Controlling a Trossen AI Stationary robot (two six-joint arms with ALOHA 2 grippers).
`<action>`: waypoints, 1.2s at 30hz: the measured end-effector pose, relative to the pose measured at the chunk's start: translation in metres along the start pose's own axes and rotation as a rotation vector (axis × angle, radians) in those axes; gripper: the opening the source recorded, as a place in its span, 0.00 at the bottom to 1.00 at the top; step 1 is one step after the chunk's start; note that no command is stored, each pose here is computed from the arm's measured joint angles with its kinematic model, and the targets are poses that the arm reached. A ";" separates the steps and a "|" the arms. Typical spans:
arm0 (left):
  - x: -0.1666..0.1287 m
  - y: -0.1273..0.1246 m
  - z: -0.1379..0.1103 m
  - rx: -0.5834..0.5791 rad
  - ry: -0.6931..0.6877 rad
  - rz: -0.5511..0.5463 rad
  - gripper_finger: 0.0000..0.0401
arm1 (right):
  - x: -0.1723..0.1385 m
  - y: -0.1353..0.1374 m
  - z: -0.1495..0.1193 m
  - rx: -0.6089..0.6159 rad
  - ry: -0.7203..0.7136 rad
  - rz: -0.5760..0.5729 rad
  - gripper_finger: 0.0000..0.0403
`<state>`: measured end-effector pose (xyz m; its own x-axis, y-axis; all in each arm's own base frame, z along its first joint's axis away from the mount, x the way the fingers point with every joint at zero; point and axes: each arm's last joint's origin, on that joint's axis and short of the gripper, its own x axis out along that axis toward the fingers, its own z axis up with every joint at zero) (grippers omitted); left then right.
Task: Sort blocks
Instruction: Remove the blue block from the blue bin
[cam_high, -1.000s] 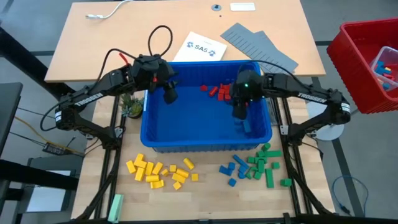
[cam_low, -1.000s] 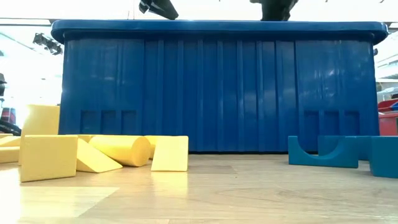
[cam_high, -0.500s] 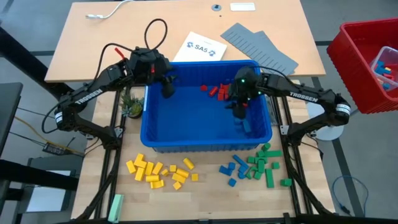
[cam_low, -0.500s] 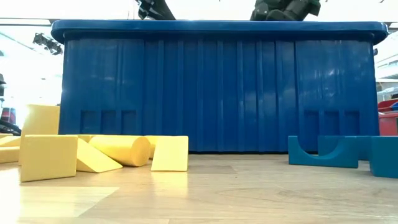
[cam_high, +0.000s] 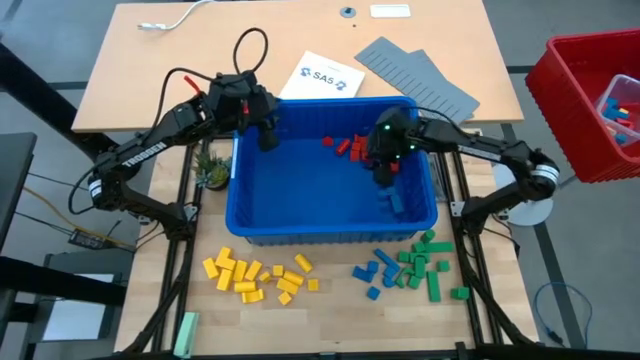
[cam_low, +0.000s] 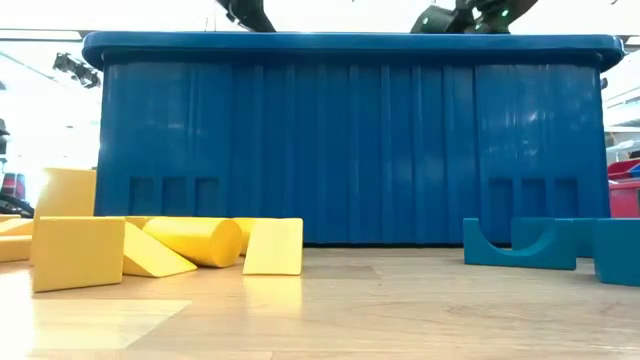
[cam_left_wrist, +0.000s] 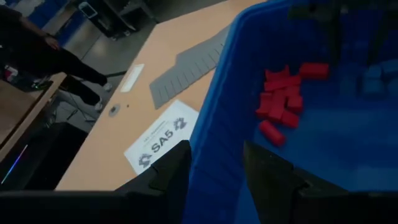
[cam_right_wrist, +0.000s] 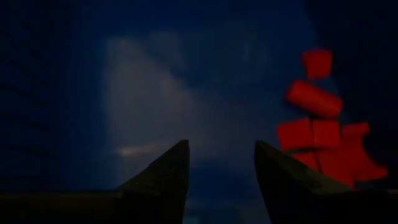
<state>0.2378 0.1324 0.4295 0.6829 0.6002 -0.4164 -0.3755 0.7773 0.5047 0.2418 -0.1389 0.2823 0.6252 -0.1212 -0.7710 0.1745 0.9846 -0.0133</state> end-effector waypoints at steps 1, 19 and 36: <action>0.000 0.001 0.001 -0.003 -0.007 0.004 0.39 | 0.006 -0.001 -0.002 -0.004 0.033 -0.011 0.41; 0.003 -0.004 -0.003 -0.001 0.002 -0.097 0.39 | 0.067 -0.023 -0.034 0.003 0.523 0.052 0.64; 0.003 -0.004 -0.003 0.005 0.003 -0.095 0.39 | 0.126 -0.033 -0.062 0.037 0.682 0.020 0.51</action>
<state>0.2391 0.1315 0.4242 0.7132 0.5247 -0.4648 -0.3062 0.8297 0.4667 0.2679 -0.1788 0.1463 0.0117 0.0155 -0.9998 0.2018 0.9793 0.0175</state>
